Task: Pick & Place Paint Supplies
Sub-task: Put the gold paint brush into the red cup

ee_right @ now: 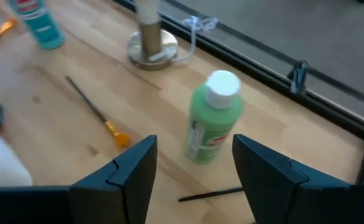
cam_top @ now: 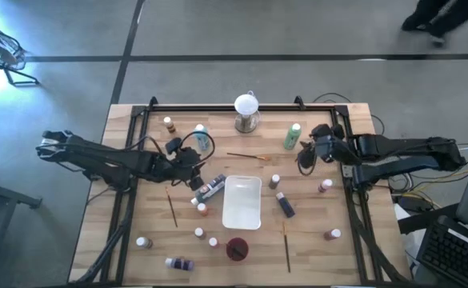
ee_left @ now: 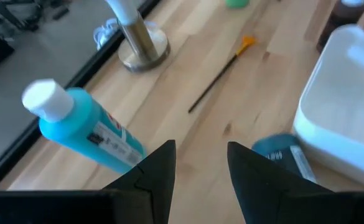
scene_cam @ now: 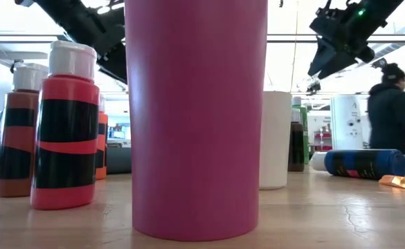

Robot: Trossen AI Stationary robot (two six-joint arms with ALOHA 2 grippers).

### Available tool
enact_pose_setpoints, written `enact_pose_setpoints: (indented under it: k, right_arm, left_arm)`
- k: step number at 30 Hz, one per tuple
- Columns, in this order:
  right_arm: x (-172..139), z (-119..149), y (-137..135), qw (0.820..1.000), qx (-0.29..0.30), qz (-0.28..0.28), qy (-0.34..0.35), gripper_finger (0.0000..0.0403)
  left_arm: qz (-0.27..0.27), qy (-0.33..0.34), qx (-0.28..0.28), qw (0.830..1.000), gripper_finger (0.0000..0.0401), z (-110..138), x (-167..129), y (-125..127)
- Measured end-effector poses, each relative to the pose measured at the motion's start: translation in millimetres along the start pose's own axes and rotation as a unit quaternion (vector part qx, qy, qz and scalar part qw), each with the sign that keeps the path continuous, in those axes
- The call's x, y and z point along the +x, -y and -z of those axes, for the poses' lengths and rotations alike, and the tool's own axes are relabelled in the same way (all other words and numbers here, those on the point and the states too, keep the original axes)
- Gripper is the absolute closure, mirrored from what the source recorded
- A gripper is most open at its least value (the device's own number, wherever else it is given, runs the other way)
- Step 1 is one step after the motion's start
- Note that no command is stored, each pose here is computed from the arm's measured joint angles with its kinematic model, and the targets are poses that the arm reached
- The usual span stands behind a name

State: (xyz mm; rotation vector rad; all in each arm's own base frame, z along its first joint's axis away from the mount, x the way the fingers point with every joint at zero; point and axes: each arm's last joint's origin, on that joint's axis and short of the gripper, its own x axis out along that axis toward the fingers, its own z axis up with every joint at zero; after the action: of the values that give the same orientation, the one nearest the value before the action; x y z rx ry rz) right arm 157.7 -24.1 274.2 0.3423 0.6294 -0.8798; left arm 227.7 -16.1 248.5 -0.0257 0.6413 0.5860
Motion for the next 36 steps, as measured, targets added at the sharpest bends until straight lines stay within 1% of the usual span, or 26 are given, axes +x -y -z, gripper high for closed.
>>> enact_pose_setpoints:
  k: [4, 8, 11, 13, 17, 20, 24, 27, 31, 33, 36]
  right_arm:
    - [8, -6, 9, 1.000, 0.008, 0.002, -0.019, 0.0190]
    - [15, -12, 15, 1.000, 0.007, 0.004, -0.022, 0.0188]
    - [19, -20, 16, 1.000, 0.008, -0.024, -0.010, 0.0191]
    - [21, -25, 15, 0.999, -0.002, -0.043, -0.002, 0.0196]
    - [21, -33, 14, 0.997, -0.017, -0.074, 0.019, 0.0206]
    - [17, -41, 10, 0.991, -0.054, -0.118, 0.041, 0.0214]
    - [14, -52, 2, 0.973, -0.113, -0.183, 0.081, 0.0223]
    - [9, -61, -2, 0.962, -0.137, -0.212, 0.104, 0.0230]
    - [13, -68, -9, 0.949, -0.189, -0.230, 0.101, 0.0239]
    - [20, -69, -14, 0.943, -0.219, -0.234, 0.093, 0.0242]
    - [36, -73, -24, 0.938, -0.253, -0.227, 0.065, 0.0246]
  left_arm:
    - [0.005, 0.025, 0.001, 1.000, 0.0250, -5, 0, 2]
    - [0.013, 0.053, 0.008, 0.998, 0.0250, -12, -1, 4]
    - [0.017, 0.074, 0.021, 0.997, 0.0250, -17, -1, 5]
    - [0.019, 0.085, 0.029, 0.996, 0.0250, -19, -2, 6]
    - [0.023, 0.090, 0.045, 0.995, 0.0250, -20, -2, 6]
    - [0.040, 0.087, 0.069, 0.993, 0.0250, -20, -1, 6]
    - [0.051, 0.084, 0.097, 0.990, 0.0250, -21, 0, 5]
    - [0.047, 0.089, 0.095, 0.990, 0.0250, -25, -1, 3]
    - [0.036, 0.101, 0.077, 0.991, 0.0250, -35, -1, -4]
    - [0.032, 0.103, 0.076, 0.991, 0.0250, -39, 2, -9]
    - [0.038, 0.103, 0.071, 0.991, 0.0250, -43, 7, -17]
